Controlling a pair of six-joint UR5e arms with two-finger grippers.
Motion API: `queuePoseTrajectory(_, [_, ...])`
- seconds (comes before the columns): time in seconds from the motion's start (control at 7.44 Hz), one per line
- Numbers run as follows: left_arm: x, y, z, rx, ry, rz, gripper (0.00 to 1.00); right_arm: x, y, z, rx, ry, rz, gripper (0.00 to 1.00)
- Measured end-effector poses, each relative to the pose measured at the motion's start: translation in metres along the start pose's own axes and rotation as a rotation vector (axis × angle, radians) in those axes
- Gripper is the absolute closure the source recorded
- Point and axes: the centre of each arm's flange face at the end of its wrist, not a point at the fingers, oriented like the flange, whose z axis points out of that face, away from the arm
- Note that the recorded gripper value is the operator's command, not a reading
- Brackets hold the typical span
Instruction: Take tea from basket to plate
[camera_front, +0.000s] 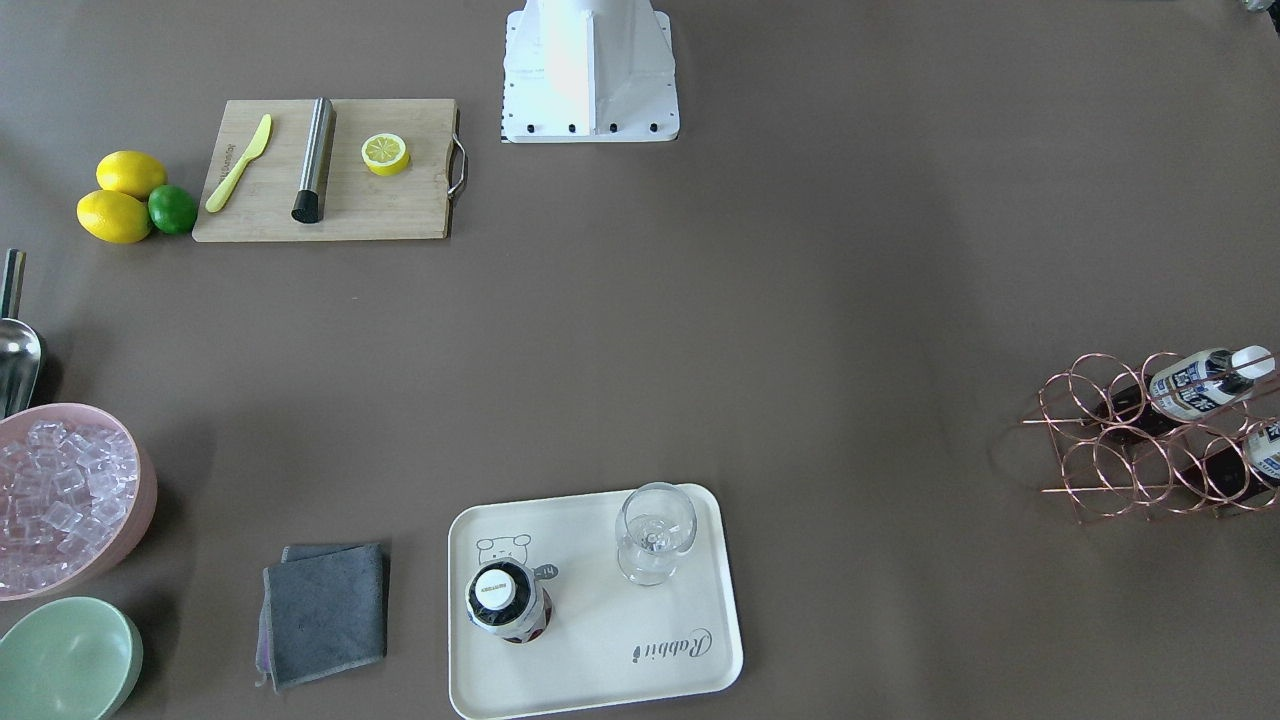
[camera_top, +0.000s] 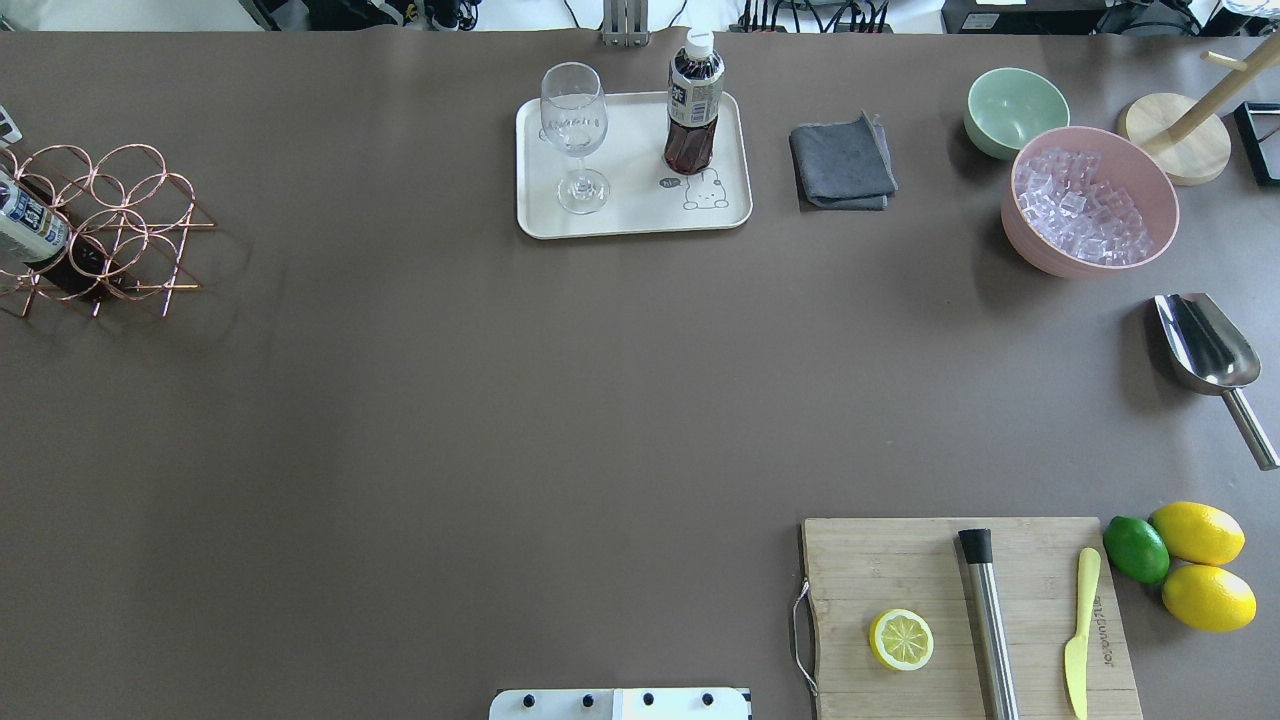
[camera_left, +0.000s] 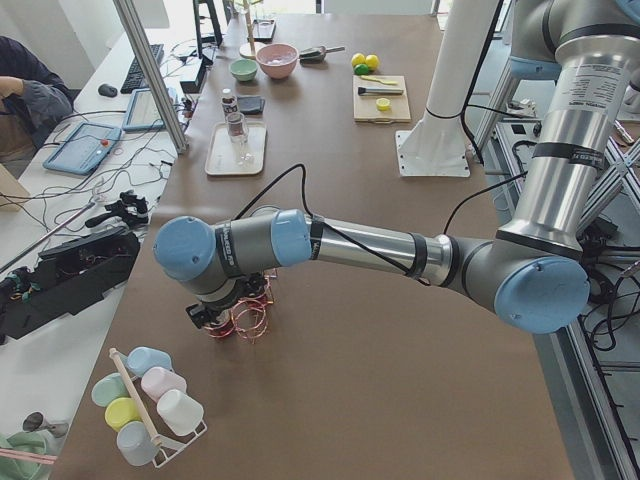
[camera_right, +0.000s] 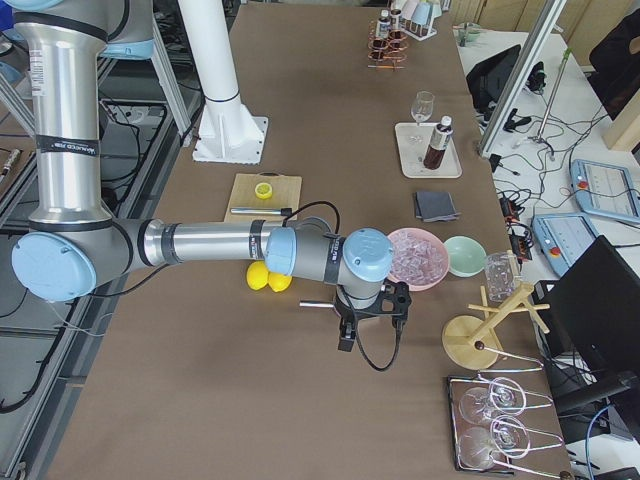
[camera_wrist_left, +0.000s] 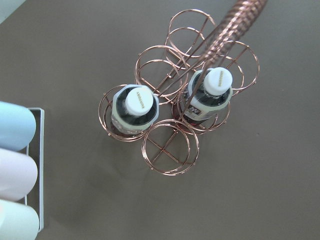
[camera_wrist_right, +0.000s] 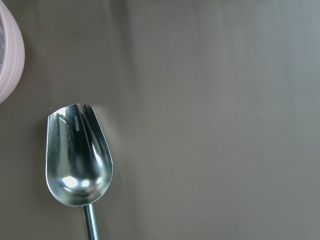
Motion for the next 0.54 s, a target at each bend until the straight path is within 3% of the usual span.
queuePoseTrajectory(0.27, [-0.013,0.021,0.006,-0.004,0.015,-0.200,0.02,-0.003,0.000,0.002,-0.011,0.008,0.000,0.00])
queuePoseTrajectory(0.54, [-0.012,0.015,0.013,-0.016,0.021,-0.516,0.02,0.001,0.002,0.002,-0.010,0.011,0.007,0.00])
